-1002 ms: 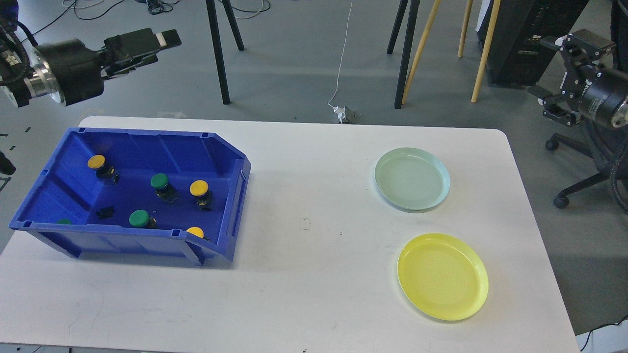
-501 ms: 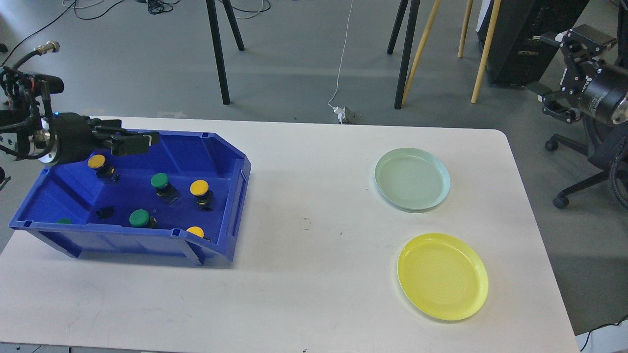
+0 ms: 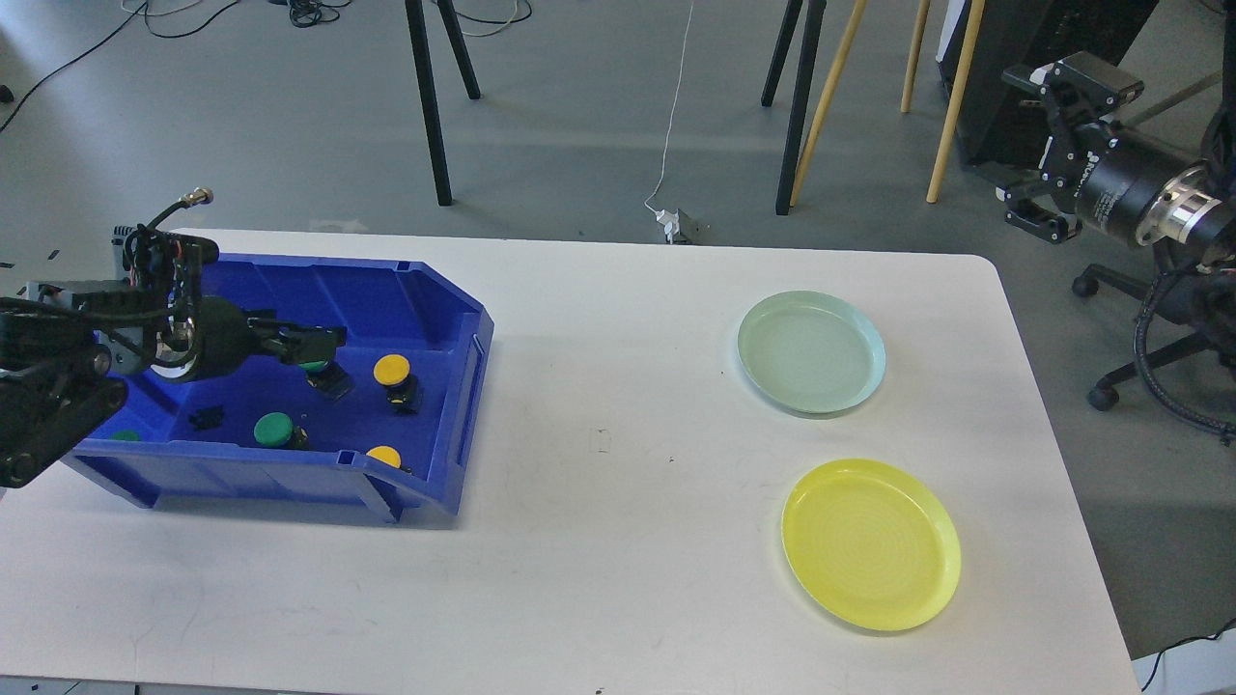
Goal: Pass button and place on color plate
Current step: 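Lower the left gripper into the bin and grasp a black button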
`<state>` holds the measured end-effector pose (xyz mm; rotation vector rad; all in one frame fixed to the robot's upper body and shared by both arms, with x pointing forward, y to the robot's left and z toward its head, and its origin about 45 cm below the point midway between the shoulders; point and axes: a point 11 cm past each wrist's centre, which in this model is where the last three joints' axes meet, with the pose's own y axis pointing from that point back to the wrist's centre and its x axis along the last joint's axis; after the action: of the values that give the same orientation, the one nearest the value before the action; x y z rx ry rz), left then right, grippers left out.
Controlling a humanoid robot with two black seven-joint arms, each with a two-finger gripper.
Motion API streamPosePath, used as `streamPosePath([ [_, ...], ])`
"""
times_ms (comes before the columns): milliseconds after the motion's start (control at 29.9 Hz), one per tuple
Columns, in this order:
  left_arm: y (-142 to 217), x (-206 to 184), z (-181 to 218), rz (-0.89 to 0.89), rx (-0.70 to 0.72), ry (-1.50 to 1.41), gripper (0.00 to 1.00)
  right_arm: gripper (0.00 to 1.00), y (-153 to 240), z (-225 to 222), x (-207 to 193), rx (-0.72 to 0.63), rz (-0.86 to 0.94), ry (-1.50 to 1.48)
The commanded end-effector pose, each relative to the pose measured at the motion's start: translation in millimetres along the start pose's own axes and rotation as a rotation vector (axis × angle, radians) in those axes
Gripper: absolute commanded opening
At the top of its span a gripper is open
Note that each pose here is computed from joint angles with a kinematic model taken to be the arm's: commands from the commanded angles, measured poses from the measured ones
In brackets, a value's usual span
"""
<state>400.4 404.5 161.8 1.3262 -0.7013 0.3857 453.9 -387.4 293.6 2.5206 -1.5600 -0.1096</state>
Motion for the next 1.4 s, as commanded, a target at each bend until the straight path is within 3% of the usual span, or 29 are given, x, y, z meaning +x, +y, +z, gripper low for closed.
streamPosePath([
  [0,-9,-6,-4,0.0,0.024,-0.023,1.0,0.99,0,1,0,-0.001,0.0,0.0],
  [501,-27,-21,4,-0.005,0.018,-0.037,0.99,0.99,1,6,-1,-0.015,-0.003,-0.001],
  [668,-28,-22,6,-0.007,0.013,-0.037,0.93,0.99,1,8,-1,-0.019,-0.002,0.0],
  [735,-28,-22,6,-0.008,0.013,-0.035,0.87,0.99,1,8,0,-0.019,0.0,0.001],
  [869,-27,-23,5,-0.013,0.018,-0.034,0.6,0.99,1,8,0,-0.019,0.0,0.001],
  [1036,-25,-25,-1,-0.021,0.034,-0.035,0.44,0.99,1,8,-1,-0.019,-0.002,0.0],
  [1236,-25,-23,0,-0.017,0.029,-0.031,0.32,0.99,1,8,-1,-0.02,-0.002,0.001],
  [1370,-20,-18,-1,-0.006,0.024,-0.036,0.32,0.99,-1,10,-4,-0.022,-0.008,-0.001],
])
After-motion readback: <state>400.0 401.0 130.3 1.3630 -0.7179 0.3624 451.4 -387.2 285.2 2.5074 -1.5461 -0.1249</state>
